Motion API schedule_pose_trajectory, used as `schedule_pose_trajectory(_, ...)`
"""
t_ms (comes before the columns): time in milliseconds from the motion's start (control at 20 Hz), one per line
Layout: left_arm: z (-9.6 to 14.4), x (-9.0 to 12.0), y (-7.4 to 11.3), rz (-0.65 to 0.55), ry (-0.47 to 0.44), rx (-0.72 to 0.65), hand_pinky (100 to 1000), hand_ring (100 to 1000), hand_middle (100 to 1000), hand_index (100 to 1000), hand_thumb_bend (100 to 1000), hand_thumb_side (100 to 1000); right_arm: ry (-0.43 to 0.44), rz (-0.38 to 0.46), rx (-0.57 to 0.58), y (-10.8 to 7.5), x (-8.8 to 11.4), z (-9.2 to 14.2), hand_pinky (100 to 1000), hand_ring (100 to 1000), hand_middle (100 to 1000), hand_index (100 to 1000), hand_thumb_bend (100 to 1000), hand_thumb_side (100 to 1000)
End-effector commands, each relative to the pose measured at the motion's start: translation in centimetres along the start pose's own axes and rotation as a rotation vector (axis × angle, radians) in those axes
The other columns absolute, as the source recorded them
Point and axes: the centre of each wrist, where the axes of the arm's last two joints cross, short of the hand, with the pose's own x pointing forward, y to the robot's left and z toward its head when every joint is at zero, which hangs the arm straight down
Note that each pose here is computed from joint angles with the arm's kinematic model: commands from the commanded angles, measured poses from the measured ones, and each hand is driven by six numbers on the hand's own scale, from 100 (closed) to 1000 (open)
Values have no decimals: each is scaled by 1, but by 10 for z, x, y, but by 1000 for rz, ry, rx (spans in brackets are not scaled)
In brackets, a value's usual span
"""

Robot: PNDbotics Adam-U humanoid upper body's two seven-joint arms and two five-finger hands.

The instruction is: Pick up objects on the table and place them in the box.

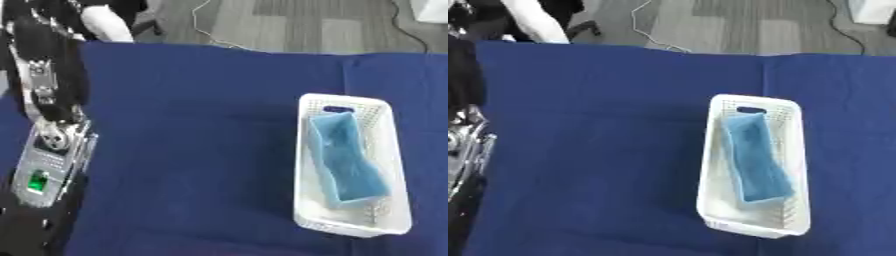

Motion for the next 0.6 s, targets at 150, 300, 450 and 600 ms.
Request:
schedule_pose_trajectory(150, -6, 5, -2, -21, -38, -25, 758, 908, 890, 907, 100, 967, -32, -17, 101, -2, 4, -3, 919, 976, 977, 944, 100, 727)
schedule_pose_trajectory(300, -6, 5, -3, -16, -31, -25, 742, 899, 880, 899, 100, 960, -31, -20, 107, -2, 4, -3, 911, 969, 974, 942, 100, 707)
schedule_pose_trajectory(450, -6, 5, -4, -9, -25, -22, 736, 895, 876, 895, 100, 955, -33, -25, 102, -2, 4, -3, 903, 963, 969, 938, 100, 695)
schedule_pose_trajectory(600, -5, 5, -5, -7, -20, -24, 725, 888, 869, 890, 100, 952, -29, -25, 101, -2, 3, -3, 892, 954, 964, 935, 100, 685)
